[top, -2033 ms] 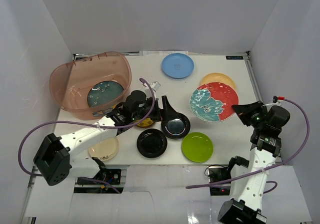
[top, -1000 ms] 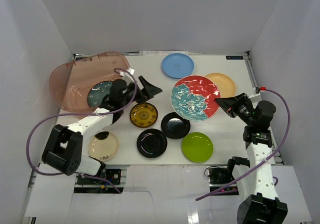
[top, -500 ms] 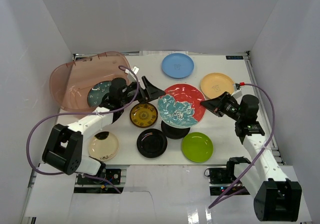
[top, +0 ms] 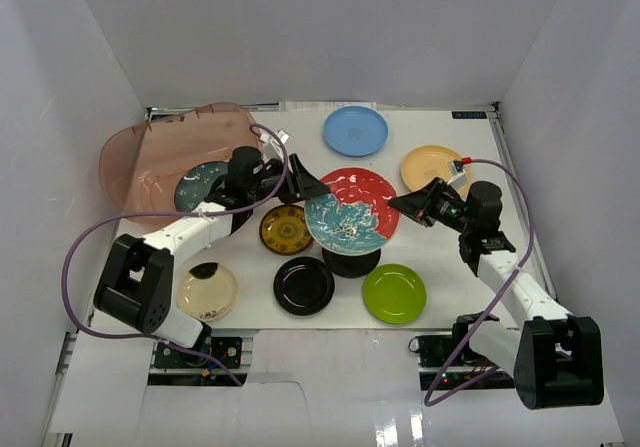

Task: Place the plates into the plastic bin on the countertop

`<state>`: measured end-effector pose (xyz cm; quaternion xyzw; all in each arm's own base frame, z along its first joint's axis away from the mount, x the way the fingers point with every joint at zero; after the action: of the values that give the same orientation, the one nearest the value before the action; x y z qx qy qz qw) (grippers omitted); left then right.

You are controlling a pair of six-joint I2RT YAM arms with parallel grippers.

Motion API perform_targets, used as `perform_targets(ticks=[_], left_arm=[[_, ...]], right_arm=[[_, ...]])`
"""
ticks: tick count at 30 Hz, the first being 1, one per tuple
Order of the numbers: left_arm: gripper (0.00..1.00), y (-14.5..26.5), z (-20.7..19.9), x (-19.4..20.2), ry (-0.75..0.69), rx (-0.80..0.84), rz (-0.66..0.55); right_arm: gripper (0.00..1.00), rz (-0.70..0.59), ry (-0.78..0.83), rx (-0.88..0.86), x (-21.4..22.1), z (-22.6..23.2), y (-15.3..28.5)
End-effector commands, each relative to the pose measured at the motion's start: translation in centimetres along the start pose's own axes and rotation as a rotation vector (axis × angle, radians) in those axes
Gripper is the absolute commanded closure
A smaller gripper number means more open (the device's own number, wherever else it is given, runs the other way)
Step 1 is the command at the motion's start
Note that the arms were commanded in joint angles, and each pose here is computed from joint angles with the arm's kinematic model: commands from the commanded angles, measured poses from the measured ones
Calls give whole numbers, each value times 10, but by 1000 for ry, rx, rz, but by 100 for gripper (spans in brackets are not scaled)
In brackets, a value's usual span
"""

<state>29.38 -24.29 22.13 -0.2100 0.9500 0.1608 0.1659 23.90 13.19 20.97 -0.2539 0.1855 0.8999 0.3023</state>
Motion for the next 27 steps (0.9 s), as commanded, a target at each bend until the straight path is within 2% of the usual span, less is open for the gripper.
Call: perform_targets(ticks=[1,3,7,9,11,12,13,14,15,17,19,20,21,23,24,25,27], left_arm=[[46,1,-2,9,-19,3,74],[49,2,4,14,-7,-7,92],[38,2,7,17,5,-25,118],[38,2,6,15,-5,-31,115],[55,3,1,15,-11,-10,117],[67,4,-1,15,-10,-2,115],[89,6,-5,13,-11,5,104],[97,6,-7,12,-11,6,98],[100,8,-8,12,-10,2,95],[100,12,-17,7,-21,8,67],[100,20,-28,-1,-28,20,27],[100,23,-34,-3,-34,24,9],[100,27,-39,-8,-35,20,-12],[100,38,-56,-27,-51,28,-95],[100,44,-61,-34,-49,24,-121],[100,56,-71,-53,-59,22,-199],[100,70,-73,-70,-43,-16,-263]], right_arm=[[92,-104,145,-249,-38,56,2],[92,-104,155,-275,-42,60,0],[92,-101,181,-325,-49,70,0],[92,-98,190,-333,-50,72,0],[92,-97,197,-332,-51,72,0],[92,-93,193,-327,-51,70,-2],[92,-89,189,-322,-50,68,-3],[92,-75,182,-306,-48,63,-5],[92,-71,179,-292,-47,59,-6],[92,-56,178,-240,-42,49,-8],[74,-67,191,-179,-42,41,-9],[61,-69,206,-160,-42,41,-7],[37,-54,216,-119,-38,34,-7],[19,-61,239,-98,-37,35,-3],[6,-59,249,-69,-35,31,-1],[2,-66,264,-66,-33,34,3],[6,-66,277,-49,-29,32,8]])
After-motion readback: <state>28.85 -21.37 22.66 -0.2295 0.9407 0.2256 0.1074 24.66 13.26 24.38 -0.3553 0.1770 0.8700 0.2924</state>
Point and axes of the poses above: each gripper's point midway between its finger pads, its own y axis back along the fingers, its own z axis along the line the jaws close on, x = y × z, the point moved 6 cm from there along y, back along the fingers, and after that the axes turned 10 degrees about y, right-handed, at the moved point
